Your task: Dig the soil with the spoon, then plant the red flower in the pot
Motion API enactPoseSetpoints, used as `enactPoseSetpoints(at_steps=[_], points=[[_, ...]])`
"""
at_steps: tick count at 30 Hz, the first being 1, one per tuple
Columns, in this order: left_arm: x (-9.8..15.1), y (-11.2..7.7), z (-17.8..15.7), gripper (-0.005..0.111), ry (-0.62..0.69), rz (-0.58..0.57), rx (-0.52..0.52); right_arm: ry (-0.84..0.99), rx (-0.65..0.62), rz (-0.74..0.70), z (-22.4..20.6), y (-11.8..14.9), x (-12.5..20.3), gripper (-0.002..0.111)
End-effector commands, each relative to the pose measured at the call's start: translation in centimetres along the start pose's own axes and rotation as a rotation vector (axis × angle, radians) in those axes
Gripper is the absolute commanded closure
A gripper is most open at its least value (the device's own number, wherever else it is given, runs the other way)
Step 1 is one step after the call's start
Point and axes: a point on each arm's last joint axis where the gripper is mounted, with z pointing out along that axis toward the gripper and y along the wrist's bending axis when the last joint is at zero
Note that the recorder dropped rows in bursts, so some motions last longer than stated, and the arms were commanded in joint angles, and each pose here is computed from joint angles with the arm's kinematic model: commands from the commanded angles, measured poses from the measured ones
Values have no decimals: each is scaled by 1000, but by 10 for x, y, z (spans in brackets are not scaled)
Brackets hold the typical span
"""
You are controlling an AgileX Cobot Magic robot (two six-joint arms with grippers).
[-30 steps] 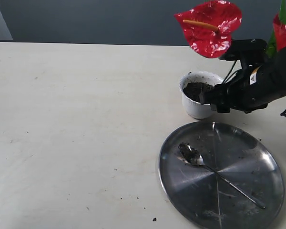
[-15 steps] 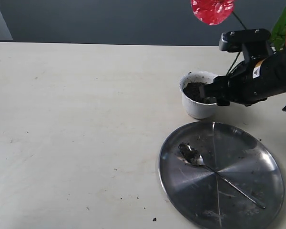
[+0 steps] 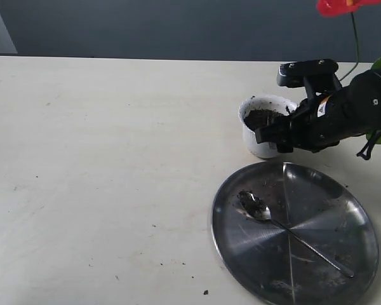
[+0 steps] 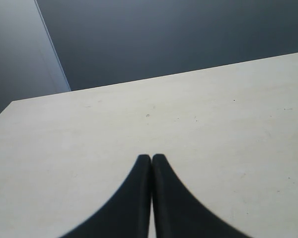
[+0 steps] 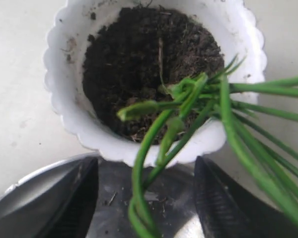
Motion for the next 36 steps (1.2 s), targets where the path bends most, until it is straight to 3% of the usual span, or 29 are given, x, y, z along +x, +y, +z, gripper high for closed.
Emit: enactPoseSetpoints(at_steps=[1,36], points=[[-1,0,0,105,-4,-4,4,11,3,-8,0,-1,0,53],[-1,0,0,105,-4,-4,4,-71,-34,11,-103,0,1,53]])
